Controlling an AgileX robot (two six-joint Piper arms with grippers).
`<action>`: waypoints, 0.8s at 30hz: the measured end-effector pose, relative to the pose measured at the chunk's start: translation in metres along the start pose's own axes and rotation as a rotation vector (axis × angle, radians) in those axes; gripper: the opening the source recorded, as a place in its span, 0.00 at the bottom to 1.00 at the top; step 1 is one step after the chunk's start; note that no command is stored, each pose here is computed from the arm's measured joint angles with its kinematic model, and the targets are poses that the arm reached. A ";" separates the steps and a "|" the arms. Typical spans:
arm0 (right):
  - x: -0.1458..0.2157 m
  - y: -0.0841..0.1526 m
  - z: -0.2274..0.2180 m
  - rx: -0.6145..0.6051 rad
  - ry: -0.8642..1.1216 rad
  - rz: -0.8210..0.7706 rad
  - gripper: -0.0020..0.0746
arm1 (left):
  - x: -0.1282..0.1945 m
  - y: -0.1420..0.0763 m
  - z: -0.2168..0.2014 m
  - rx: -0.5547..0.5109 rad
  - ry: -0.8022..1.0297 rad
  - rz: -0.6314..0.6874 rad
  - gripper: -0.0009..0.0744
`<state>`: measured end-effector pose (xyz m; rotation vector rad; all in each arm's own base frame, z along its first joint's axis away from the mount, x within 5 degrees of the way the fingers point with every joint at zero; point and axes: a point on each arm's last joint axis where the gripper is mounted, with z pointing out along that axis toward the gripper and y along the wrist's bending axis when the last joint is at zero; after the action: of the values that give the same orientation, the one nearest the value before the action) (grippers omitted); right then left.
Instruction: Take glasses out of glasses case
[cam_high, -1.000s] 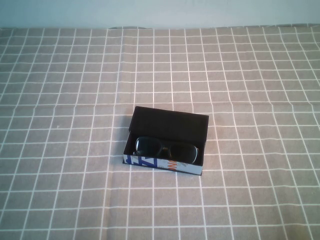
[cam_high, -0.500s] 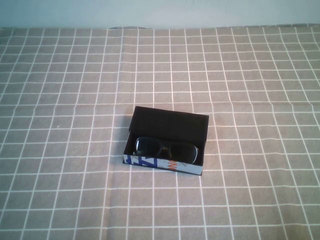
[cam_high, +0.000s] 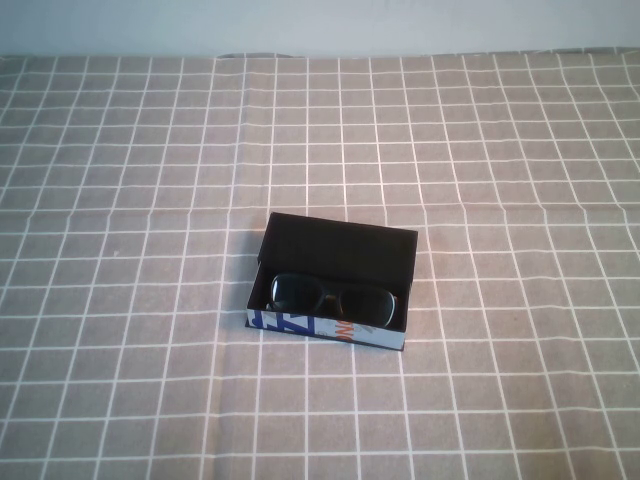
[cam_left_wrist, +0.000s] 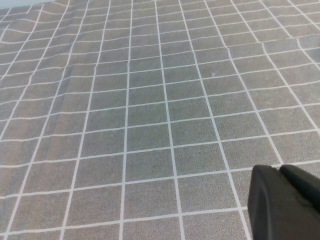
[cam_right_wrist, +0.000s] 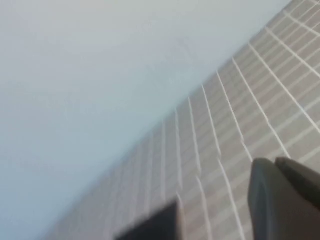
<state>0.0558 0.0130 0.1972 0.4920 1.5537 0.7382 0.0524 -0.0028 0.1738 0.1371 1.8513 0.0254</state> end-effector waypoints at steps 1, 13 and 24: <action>-0.003 0.000 0.000 -0.003 -0.033 0.070 0.00 | 0.000 0.000 0.000 0.000 0.000 0.000 0.01; -0.010 0.025 0.003 -0.057 0.116 0.186 0.00 | 0.000 0.000 0.000 0.000 0.000 0.000 0.01; -0.039 0.076 0.081 0.077 0.878 -0.214 0.00 | 0.000 0.000 0.000 0.000 0.000 0.000 0.01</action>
<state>0.1319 0.0530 0.2773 0.0259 2.4109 0.7703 0.0524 -0.0028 0.1738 0.1371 1.8513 0.0254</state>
